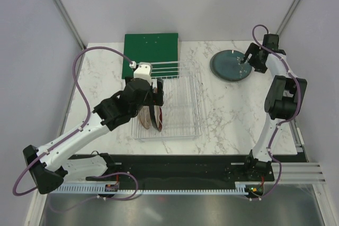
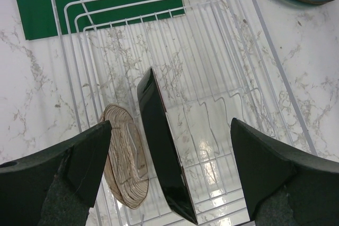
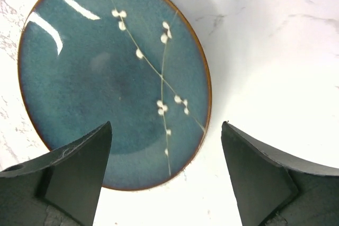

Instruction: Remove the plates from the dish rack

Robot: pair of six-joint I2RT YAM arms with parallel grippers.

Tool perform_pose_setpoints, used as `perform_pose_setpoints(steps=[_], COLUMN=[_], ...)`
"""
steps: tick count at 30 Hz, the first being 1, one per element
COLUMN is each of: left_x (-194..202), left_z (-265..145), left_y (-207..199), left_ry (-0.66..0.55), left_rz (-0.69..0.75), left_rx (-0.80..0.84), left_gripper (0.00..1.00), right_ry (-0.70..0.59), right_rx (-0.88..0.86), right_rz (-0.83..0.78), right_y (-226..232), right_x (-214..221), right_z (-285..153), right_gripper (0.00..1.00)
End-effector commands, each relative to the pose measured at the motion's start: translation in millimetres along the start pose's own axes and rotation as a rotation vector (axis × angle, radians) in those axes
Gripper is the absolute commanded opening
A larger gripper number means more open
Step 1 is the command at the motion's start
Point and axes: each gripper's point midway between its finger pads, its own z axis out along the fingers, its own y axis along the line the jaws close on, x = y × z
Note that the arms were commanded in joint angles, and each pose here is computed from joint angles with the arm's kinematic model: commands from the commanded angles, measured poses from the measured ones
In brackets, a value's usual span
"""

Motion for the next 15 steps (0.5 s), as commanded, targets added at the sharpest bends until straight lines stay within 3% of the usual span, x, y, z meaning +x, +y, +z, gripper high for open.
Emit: perform_pose_setpoints(steps=[1,10,15], left_x=[-13.5,-0.5,30.0], left_z=[-11.6,-19.7,-11.7], left_y=[7.1,-6.0,-1.4], left_ry=[-0.038,-0.011,0.040], left_rz=[0.018,0.024,0.070], left_rx=[-0.026,-0.006,-0.129], left_gripper=[0.99,0.99,0.98], right_ry=[-0.123,-0.166,-0.229], right_rx=[0.112,0.075,0.009], right_rz=[-0.068,-0.068,-0.102], right_y=[-6.9,5.4,27.5], right_x=[-35.5,-15.3,-10.4], right_z=[-49.9,-107.2,-151.2], right_gripper=[0.91,0.91,0.91])
